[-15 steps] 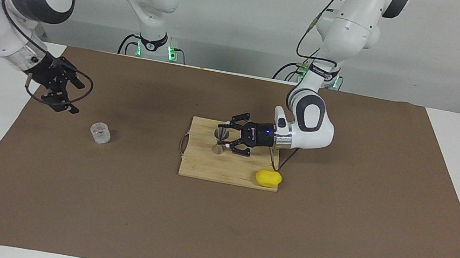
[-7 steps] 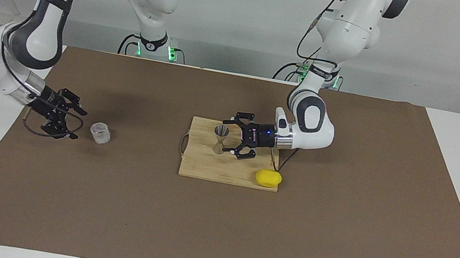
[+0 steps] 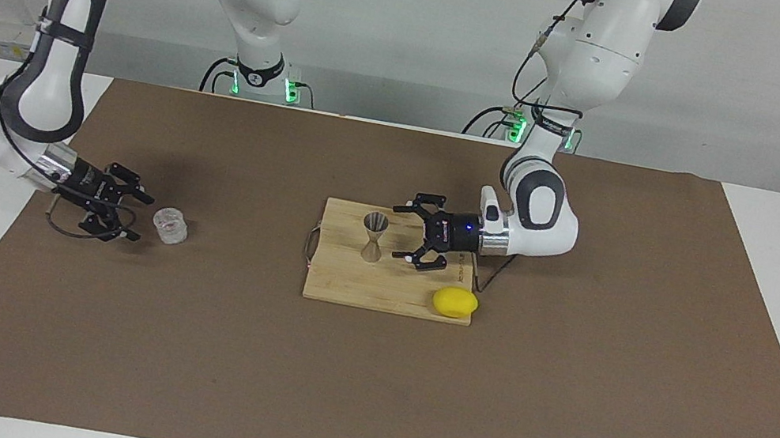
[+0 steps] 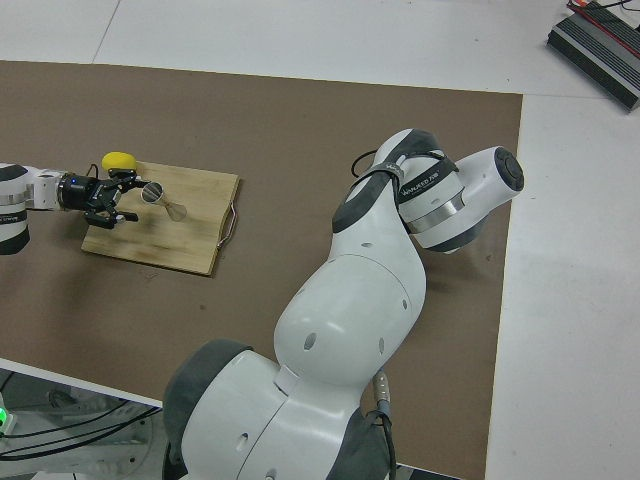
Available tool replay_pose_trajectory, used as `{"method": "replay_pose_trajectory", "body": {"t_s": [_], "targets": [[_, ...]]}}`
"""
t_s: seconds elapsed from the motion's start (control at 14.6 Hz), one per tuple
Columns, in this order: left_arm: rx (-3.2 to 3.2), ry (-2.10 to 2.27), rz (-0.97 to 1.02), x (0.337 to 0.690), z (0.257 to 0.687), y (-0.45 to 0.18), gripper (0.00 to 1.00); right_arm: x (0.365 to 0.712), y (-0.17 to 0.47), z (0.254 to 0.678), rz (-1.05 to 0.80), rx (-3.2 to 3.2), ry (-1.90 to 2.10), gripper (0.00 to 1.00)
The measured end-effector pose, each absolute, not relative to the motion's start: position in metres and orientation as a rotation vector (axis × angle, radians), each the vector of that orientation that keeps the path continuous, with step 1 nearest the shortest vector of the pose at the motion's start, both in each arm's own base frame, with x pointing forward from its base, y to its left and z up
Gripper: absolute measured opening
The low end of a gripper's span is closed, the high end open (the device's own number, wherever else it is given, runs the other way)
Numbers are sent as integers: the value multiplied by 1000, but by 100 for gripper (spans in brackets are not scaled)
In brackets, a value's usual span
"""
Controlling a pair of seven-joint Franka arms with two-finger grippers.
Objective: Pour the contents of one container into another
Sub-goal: 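Lower the metal cup onto the board while the right gripper reaches the glass, then grasp the glass cup with the right gripper while the left gripper withdraws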
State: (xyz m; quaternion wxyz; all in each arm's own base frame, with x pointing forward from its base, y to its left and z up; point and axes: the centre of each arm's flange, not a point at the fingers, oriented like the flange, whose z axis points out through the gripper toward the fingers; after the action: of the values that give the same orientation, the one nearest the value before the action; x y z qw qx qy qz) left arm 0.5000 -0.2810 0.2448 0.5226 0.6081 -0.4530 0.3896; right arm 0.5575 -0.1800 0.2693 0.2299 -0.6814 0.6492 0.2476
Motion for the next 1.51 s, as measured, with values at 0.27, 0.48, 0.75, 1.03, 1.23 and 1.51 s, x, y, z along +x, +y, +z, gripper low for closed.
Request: {"method": "replay_pose_trajectory", "body": {"t_s": [0.27,0.48,0.75,1.03,1.23,1.51], "targets": [[1452,-1131,937,506,255,-258,100,550,-163,251,715,-1804,1791,92],[1464,-1205,949,519,271,-211,100,547,-149,241,718,-1796,1776,92],[1509,-1380,874,533,310,-132,100,546,-146,241,717,-1789,1776,83],[1615,-1536,716,541,396,-47,100,547,-145,245,710,-1768,1775,51],[1752,-1570,570,543,455,25,100,548,-146,247,705,-1767,1773,51],[2013,-1473,353,542,494,84,100,560,-115,283,683,-1782,1781,51]]}}
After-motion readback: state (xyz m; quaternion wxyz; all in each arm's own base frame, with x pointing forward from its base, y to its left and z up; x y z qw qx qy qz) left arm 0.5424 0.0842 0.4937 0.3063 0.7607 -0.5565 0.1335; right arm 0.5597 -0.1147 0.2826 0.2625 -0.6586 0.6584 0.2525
